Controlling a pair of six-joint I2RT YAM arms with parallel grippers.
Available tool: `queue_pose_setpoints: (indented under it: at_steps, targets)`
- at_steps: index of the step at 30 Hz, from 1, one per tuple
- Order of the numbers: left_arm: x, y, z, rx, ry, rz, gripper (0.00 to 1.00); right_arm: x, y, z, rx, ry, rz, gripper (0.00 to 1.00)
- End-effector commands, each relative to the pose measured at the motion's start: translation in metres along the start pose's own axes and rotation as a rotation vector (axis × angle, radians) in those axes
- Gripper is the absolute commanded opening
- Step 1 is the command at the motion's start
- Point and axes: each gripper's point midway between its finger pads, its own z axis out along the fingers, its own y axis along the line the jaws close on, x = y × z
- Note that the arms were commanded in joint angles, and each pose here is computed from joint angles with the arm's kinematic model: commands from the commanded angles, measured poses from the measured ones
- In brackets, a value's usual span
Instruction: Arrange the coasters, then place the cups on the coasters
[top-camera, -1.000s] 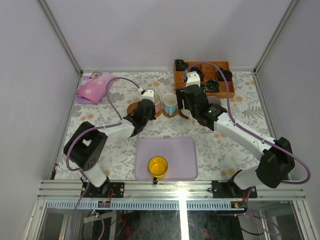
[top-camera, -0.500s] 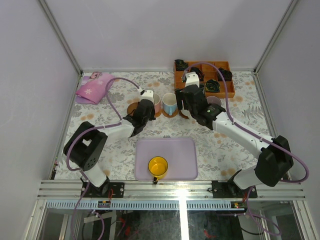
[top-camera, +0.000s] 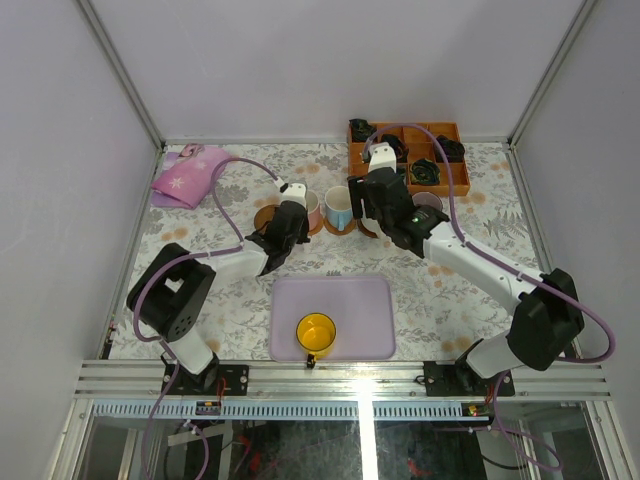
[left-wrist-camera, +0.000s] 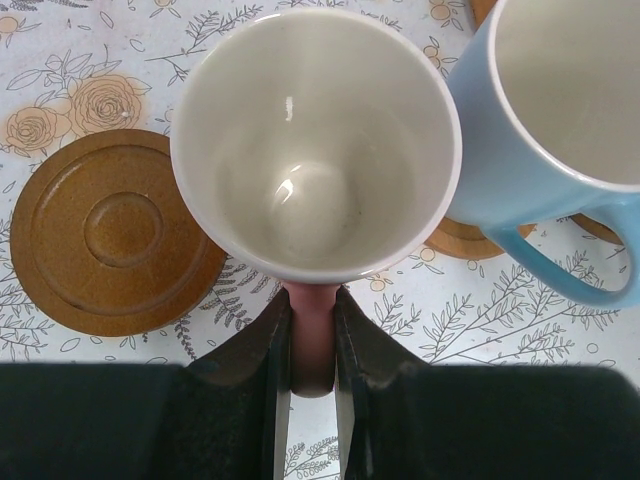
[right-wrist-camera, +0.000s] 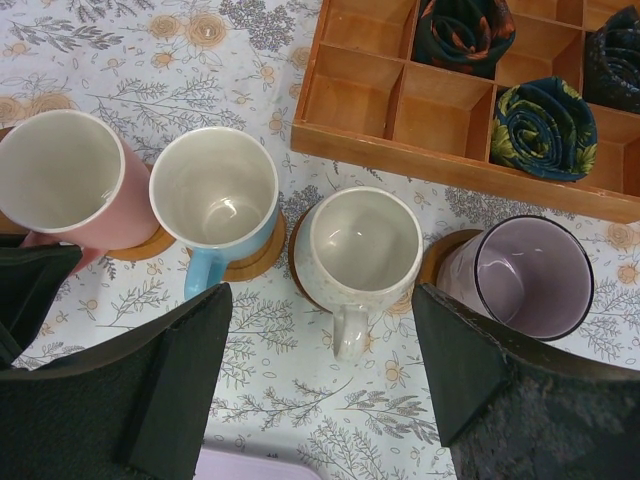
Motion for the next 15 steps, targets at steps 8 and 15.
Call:
queue_pose_setpoints:
  at_steps: [8,15]
  targets:
    - [-0.0263,-0.0065,0.0034,0.022,-0.088,-0.053,0.10,-0.0244,0.0016,0.0037,0.000,-0.055,0.046,0.80]
    - [-0.0204,-0.0056,0.0056,0.016,-0.073,-0.060,0.22,-0.0218,0.0083,0.0065,-0.031,-0.044,0.040,0.80]
